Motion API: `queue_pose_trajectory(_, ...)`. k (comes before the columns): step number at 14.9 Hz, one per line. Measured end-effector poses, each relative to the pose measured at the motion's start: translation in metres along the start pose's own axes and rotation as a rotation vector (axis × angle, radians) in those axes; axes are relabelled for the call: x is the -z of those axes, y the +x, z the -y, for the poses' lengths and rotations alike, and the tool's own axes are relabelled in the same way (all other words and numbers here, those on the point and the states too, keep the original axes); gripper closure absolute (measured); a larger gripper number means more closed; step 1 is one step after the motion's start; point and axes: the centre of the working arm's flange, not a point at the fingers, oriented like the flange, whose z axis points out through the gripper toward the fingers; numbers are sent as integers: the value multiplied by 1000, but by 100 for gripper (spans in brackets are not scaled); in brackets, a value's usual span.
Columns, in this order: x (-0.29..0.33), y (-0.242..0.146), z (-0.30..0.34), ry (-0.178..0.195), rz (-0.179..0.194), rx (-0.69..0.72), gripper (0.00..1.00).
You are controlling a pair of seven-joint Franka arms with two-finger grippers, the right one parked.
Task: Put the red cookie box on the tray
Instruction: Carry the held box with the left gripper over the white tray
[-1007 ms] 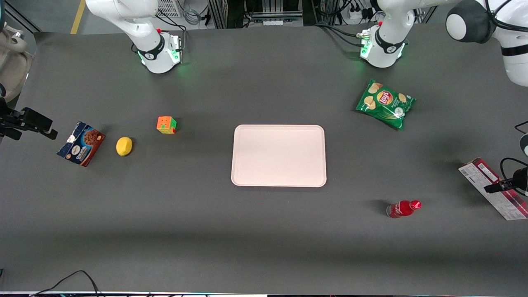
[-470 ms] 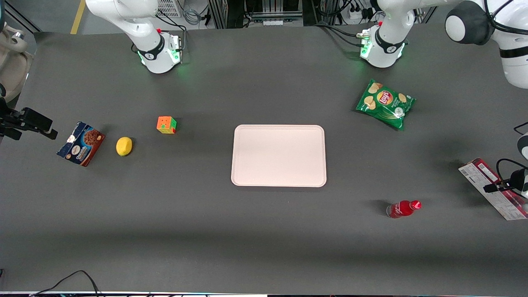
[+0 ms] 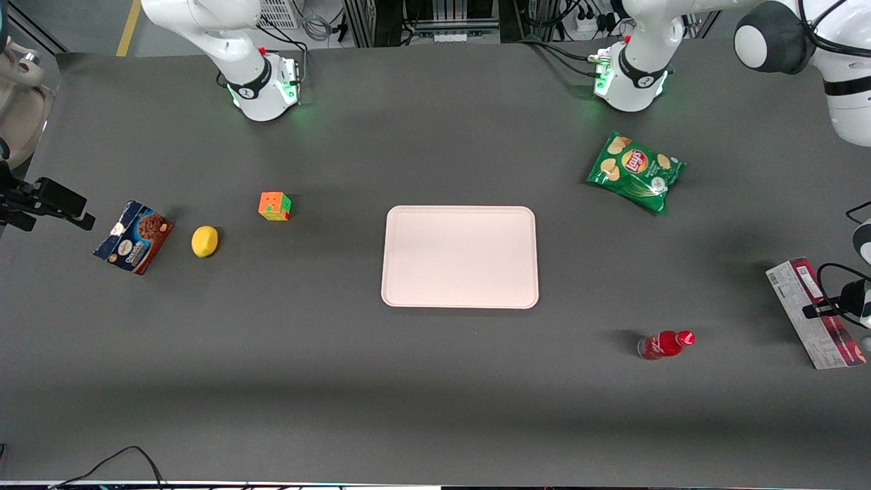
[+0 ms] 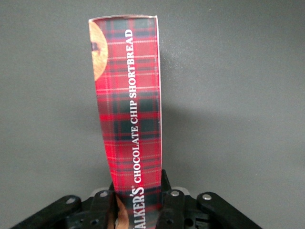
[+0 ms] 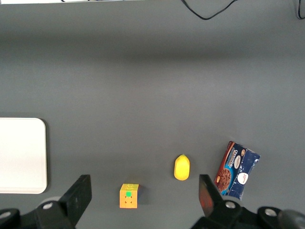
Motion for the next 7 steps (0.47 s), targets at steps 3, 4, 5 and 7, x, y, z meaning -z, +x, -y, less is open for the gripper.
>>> queue_pose_trajectory(3,9,0,-4,-22,32,-12,68)
queue_pose_trajectory(4,20,-1,-9,-42,57,-30,68)
queue_pose_trajectory(5,35,-2,-19,-69,80,-56,68)
queue_pose_trajectory(7,71,-5,-50,-131,113,-146,68)
